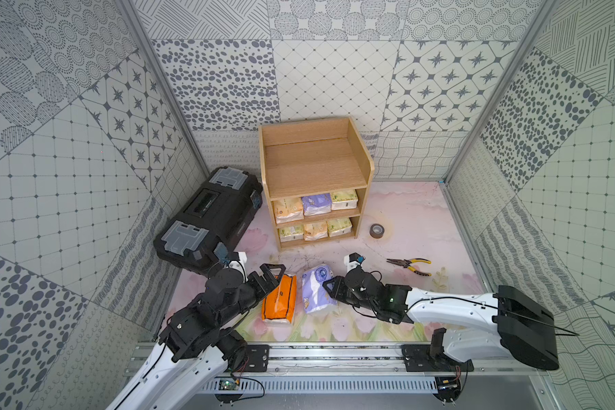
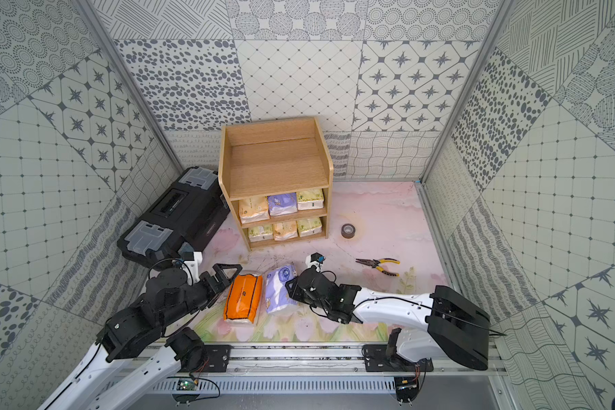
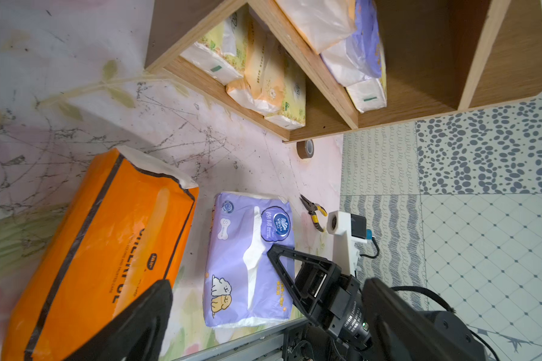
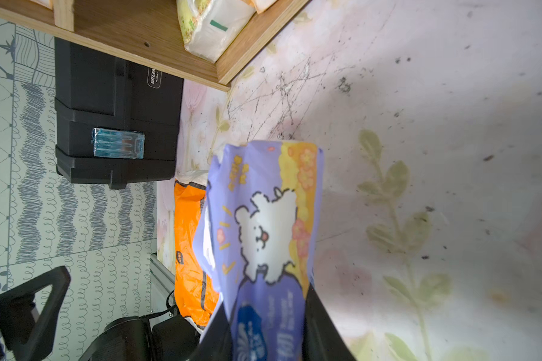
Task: Remove the tissue boxes from the shelf
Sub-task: Place the box of tissues at the center of the board.
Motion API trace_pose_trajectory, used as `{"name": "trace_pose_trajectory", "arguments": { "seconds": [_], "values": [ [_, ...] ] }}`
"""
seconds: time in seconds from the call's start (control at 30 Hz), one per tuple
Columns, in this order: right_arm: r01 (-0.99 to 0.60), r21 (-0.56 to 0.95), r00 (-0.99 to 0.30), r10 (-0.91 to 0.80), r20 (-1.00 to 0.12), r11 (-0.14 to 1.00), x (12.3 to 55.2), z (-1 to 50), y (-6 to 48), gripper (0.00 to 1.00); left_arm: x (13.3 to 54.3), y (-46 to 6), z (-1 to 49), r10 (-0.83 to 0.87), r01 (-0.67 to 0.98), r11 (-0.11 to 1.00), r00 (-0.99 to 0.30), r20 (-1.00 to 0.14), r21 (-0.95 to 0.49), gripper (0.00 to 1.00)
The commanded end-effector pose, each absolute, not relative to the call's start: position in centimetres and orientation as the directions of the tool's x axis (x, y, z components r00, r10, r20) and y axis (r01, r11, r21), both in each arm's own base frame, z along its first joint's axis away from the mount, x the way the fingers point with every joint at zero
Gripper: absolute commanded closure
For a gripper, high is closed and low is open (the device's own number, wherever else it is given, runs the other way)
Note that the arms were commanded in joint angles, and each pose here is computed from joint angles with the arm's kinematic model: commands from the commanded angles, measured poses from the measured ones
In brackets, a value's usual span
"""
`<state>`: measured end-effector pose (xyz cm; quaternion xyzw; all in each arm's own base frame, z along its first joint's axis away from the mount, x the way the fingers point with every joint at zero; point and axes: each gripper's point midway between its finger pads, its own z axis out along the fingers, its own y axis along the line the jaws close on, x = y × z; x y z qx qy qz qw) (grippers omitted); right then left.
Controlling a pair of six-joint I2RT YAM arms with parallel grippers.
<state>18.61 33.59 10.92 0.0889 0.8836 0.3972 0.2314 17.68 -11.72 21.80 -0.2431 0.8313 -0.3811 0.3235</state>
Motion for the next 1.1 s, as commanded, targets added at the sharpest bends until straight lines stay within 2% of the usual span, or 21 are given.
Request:
{"name": "trace_pose_trajectory", "arguments": {
  "seconds": [0.0,0.33,0.4,0.43,0.47,0.5,0.57,0.67,0.8,0.9,1.07],
  "values": [
    [-0.042,0.814,-0.853,0.403,-0.331,0.579,19.2,12.3,35.2,0.86,17.8,-9.8,19.6,-0.672,-0.22,0.638,-0.626,-0.394,-0.738,0.0],
    [-0.073,0.825,-0.885,0.346,-0.313,0.56,16.7,9.8,36.1,0.85,19.6,-11.5,19.7,-0.637,-0.183,0.662,-0.649,-0.416,-0.727,0.01],
    [-0.063,0.827,-0.885,0.351,-0.305,0.559,16.5,9.6,36.3,0.82,20.0,-12.1,19.6,-0.619,-0.177,0.669,-0.669,-0.41,-0.722,0.0],
    [-0.065,0.827,-0.886,0.349,-0.305,0.558,16.4,9.6,36.4,0.77,20.1,-12.5,19.6,-0.612,-0.17,0.668,-0.679,-0.406,-0.724,0.01],
    [-0.062,0.823,-0.885,0.35,-0.306,0.564,16.5,9.3,36.4,0.65,20.2,-12.9,19.6,-0.607,-0.165,0.666,-0.686,-0.401,-0.727,0.01],
    [-0.059,0.816,-0.882,0.353,-0.313,0.575,16.6,9.1,36.2,0.49,20.3,-13.1,19.6,-0.607,-0.165,0.661,-0.69,-0.393,-0.732,0.0],
    [-0.071,0.782,-0.875,0.338,-0.347,0.619,16.7,8.6,35.5,0.3,20.5,-13.5,19.6,-0.611,-0.164,0.649,-0.695,-0.379,-0.743,0.01],
    [-0.107,0.692,-0.849,0.297,-0.437,0.714,17.0,8.1,33.1,0.2,20.4,-13.7,19.3,-0.612,-0.171,0.642,-0.701,-0.365,-0.747,0.0],
    [-0.218,0.57,-0.837,0.148,-0.527,0.792,16.9,8.8,30.1,0.21,20.4,-13.9,19.3,-0.611,-0.165,0.635,-0.705,-0.36,-0.755,0.01],
    [-0.298,0.545,-0.859,0.029,-0.511,0.784,16.0,9.1,29.7,0.26,20.4,-14.7,19.6,-0.586,-0.122,0.627,-0.725,-0.362,-0.77,0.01],
    [-0.317,0.576,-0.882,-0.01,-0.472,0.753,15.7,9.3,30.8,0.38,20.2,-15.1,19.2,-0.573,-0.122,0.625,-0.743,-0.347,-0.771,0.0]
  ]
}}
